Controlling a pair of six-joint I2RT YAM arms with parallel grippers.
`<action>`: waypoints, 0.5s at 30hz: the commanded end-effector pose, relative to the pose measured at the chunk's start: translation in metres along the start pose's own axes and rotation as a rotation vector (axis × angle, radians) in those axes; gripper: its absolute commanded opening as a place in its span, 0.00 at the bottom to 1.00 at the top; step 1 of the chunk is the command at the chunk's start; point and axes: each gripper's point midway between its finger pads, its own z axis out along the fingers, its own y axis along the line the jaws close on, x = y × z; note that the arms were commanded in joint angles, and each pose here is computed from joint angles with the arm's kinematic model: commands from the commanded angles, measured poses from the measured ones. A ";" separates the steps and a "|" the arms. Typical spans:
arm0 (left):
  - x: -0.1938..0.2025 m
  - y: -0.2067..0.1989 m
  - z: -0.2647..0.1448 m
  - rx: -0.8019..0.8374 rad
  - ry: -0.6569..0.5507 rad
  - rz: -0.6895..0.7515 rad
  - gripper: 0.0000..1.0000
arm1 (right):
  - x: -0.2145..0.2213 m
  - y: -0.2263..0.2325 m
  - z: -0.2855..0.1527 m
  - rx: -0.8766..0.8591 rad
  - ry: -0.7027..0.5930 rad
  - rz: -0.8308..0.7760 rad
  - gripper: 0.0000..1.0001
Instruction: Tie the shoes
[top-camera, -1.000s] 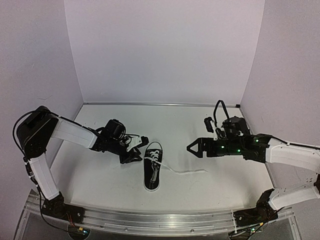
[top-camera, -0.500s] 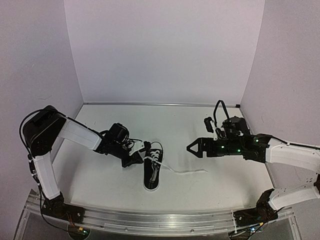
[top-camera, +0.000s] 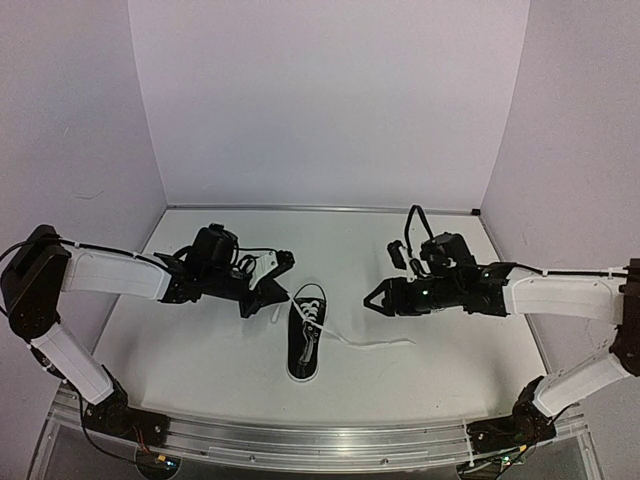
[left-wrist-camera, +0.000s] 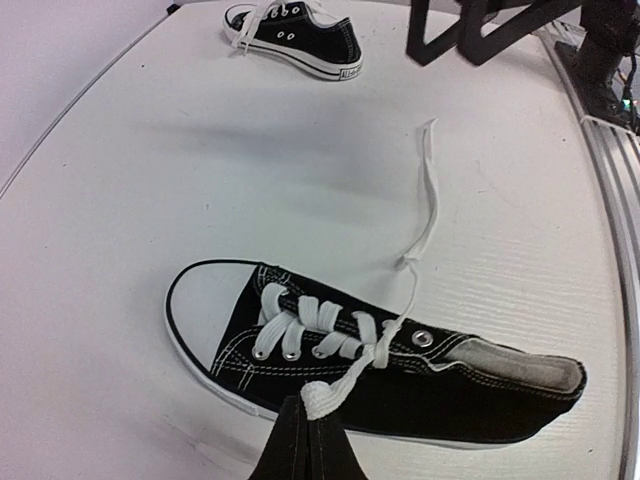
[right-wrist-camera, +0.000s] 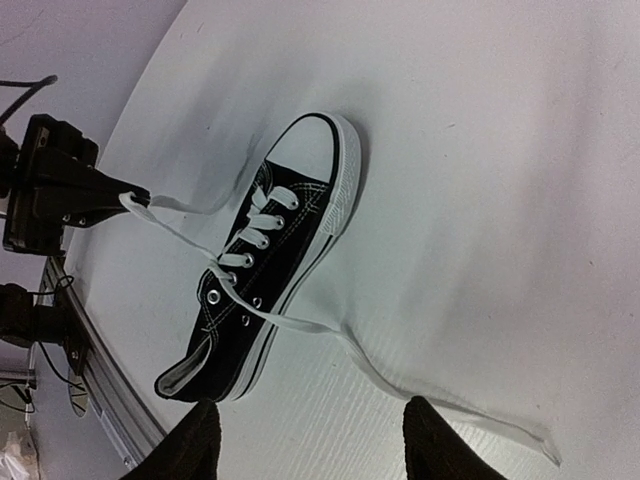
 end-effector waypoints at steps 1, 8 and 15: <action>-0.027 -0.019 -0.005 0.055 -0.105 -0.012 0.00 | -0.030 0.039 0.014 -0.147 -0.060 -0.016 0.50; -0.030 -0.028 0.000 0.065 -0.119 -0.030 0.00 | -0.019 0.083 0.061 -0.220 -0.012 -0.094 0.45; -0.030 -0.025 -0.003 0.038 -0.107 -0.030 0.00 | -0.018 0.104 0.092 -0.271 -0.002 -0.155 0.43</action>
